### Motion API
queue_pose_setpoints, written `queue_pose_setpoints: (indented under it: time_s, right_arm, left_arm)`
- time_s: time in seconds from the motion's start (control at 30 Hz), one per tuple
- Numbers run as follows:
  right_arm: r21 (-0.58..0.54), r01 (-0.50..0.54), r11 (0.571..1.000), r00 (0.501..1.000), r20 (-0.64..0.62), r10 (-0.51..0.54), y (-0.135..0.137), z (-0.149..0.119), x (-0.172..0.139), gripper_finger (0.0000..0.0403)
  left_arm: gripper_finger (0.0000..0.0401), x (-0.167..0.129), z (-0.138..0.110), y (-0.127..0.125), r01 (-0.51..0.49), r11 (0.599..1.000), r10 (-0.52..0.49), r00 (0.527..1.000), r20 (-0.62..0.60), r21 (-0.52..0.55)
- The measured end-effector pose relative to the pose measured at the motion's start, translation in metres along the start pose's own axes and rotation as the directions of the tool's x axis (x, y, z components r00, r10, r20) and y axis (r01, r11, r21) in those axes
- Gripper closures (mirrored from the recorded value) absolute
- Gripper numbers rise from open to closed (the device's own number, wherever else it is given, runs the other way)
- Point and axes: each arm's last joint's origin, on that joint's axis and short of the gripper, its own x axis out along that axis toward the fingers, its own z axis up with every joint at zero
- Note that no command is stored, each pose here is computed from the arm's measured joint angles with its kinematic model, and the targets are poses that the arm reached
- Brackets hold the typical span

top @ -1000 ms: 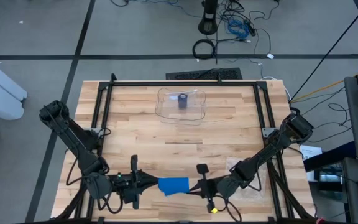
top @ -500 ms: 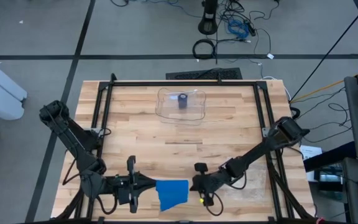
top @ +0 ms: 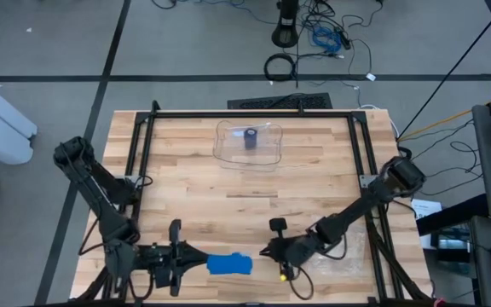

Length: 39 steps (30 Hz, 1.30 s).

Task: Roll bandage
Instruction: Roll the blue bandage

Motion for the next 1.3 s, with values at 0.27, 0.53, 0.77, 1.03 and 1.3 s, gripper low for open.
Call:
queue_pose_setpoints:
  time_s: [0.27, 0.53, 0.77, 1.03, 1.3]
  right_arm:
    - [-0.286, 0.210, 0.935, 0.975, 0.134, -0.178, 0.027, 0.001, -0.017, 0.0403]
    - [-0.437, 0.305, 0.846, 0.945, 0.250, -0.212, 0.038, 0.006, -0.018, 0.0400]
    - [-0.528, 0.377, 0.761, 0.921, 0.299, -0.249, 0.039, 0.011, -0.020, 0.0340]
    - [-0.651, 0.416, 0.634, 0.909, 0.318, -0.270, 0.043, 0.011, -0.023, 0.0202]
    - [-0.739, 0.458, 0.495, 0.887, 0.342, -0.310, 0.038, 0.016, -0.022, 0.0150]
  left_arm:
    - [0.0401, -0.005, 0.002, 0.005, 0.007, 0.993, -0.006, 1.000, 0.005, -0.121]
    - [0.0401, 0.003, -0.006, 0.015, -0.028, 0.968, 0.018, 0.999, -0.041, -0.248]
    - [0.0401, 0.010, -0.010, 0.018, -0.006, 0.954, -0.007, 0.999, -0.044, -0.299]
    - [0.0401, 0.010, -0.010, 0.018, -0.005, 0.955, -0.009, 0.999, -0.046, -0.296]
    - [0.0401, 0.010, -0.010, 0.017, 0.018, 0.954, -0.029, 0.999, -0.033, -0.299]
